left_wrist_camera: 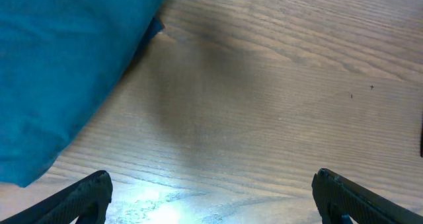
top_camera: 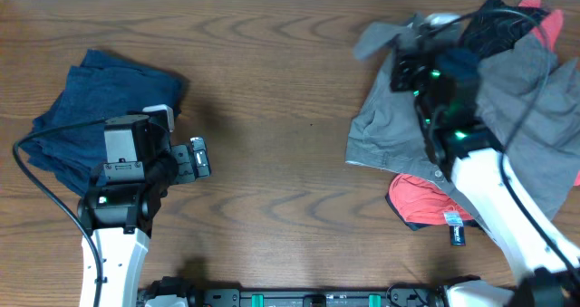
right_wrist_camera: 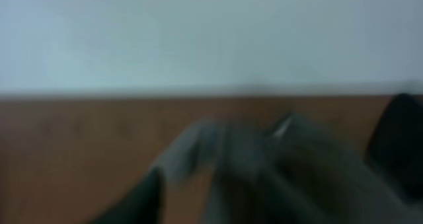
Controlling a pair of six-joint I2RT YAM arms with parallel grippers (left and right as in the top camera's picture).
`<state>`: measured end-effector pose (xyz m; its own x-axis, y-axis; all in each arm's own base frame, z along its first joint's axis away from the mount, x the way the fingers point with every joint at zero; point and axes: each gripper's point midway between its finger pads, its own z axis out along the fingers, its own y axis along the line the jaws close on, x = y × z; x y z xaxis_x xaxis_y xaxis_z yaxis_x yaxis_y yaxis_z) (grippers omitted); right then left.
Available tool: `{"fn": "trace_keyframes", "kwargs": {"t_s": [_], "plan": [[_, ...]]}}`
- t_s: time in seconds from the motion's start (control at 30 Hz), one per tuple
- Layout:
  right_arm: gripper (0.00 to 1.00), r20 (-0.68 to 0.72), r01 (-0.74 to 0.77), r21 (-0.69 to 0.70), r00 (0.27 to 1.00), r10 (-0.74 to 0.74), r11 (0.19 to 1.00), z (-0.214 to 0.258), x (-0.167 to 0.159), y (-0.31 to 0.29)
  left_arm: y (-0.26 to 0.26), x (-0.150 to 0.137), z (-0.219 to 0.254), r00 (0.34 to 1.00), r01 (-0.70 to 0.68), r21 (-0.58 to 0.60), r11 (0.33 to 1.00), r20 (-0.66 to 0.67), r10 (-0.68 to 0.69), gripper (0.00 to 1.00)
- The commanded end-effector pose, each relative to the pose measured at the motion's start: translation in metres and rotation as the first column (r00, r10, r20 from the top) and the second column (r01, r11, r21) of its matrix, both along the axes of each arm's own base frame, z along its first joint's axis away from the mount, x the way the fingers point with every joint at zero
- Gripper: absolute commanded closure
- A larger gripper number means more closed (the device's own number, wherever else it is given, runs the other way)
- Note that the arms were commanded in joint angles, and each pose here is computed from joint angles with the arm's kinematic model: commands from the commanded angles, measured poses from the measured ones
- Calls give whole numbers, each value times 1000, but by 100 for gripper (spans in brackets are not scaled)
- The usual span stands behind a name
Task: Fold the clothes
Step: 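Grasp the grey shorts with the right gripper and lift them, then grasp the grey shorts edge with the left gripper and pull leftward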
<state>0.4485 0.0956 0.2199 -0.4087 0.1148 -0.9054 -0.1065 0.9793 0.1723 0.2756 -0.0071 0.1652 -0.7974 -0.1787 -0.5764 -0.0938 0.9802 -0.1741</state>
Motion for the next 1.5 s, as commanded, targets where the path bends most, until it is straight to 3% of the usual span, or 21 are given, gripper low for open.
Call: {"fn": "trace_keyframes", "kwargs": {"t_s": [0.0, 0.03, 0.1, 0.4, 0.7, 1.07, 1.4, 1.47], "plan": [[26, -106, 2, 21, 994, 0, 1000, -26, -6, 3, -2, 4, 9, 1000, 2, -21, 1000, 22, -2, 2], [13, -141, 62, -18, 988, -64, 998, -34, -9, -13, -7, 4, 10, 1000, 17, -40, 999, 26, -16, 2], [1, -162, 143, -67, 975, -152, 987, -37, -15, -36, -15, 6, 13, 998, 48, -78, 996, 40, -45, 2], [1, -243, 405, -200, 862, -446, 892, -24, -73, -145, -59, 26, 5, 994, 109, -265, 958, 27, -106, 2], [1, -441, 483, -289, 699, -563, 827, -54, -140, -194, -152, 44, -48, 961, 215, -366, 905, -85, -262, 2], [1, -505, 474, -318, 648, -570, 821, -65, -158, -197, -268, 54, -111, 934, 252, -506, 825, -96, -344, 2], [1, -509, 472, -319, 647, -568, 822, -65, -159, -197, -348, 29, -147, 893, 349, -580, 736, -33, -450, 0], [1, -509, 472, -319, 646, -568, 822, -65, -159, -197, -360, 25, -148, 884, 379, -580, 721, -3, -468, 10]]}}
